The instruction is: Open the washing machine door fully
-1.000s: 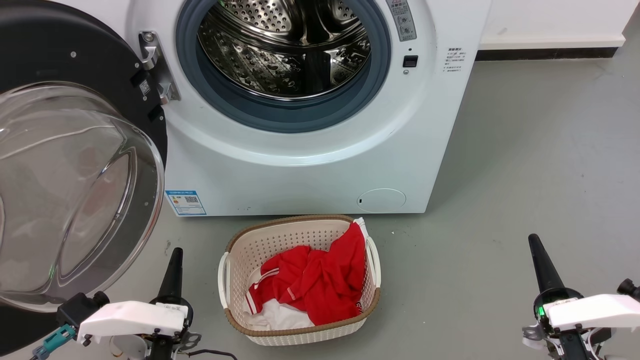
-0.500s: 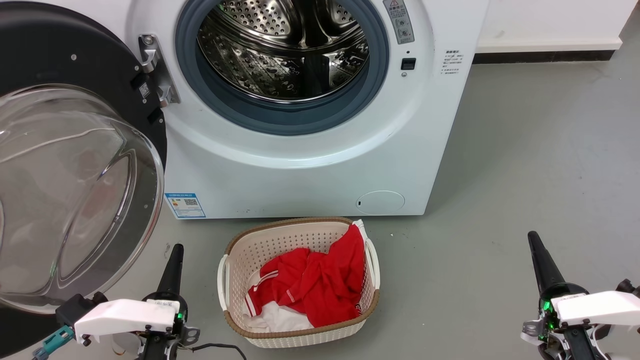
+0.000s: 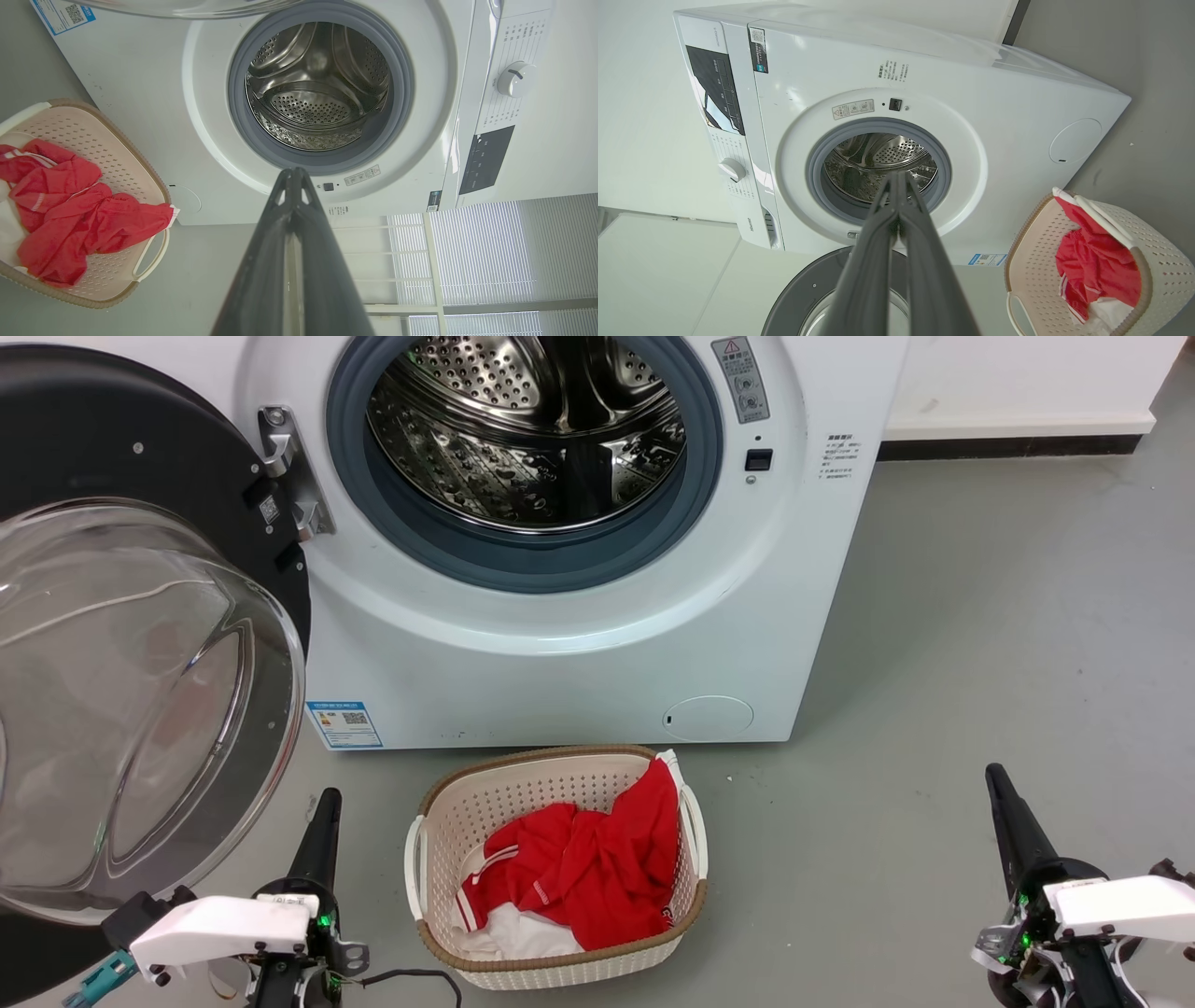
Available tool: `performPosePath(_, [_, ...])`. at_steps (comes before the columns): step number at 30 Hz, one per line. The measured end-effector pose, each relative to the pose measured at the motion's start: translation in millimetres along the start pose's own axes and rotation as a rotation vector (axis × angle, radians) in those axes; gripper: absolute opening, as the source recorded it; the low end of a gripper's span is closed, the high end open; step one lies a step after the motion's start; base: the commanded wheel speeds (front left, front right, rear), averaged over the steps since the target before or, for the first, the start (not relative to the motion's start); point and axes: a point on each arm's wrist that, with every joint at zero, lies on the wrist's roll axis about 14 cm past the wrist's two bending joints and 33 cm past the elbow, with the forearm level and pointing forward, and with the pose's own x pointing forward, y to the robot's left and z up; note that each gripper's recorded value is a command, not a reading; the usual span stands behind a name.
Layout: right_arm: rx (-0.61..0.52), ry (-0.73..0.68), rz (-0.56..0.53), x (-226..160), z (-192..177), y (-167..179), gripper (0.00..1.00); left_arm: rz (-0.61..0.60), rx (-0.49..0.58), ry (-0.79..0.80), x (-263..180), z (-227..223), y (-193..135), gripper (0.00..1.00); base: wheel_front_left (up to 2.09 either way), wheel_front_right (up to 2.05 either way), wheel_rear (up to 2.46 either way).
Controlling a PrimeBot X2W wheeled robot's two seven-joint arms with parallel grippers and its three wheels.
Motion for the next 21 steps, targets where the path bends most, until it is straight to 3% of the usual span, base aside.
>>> performPosePath(21, [0.166,-0.005,0.017,1,4,4,0.00,-0.049,-0.169,0.009,2,1,-11,0.00,0.00,0.00,0.00])
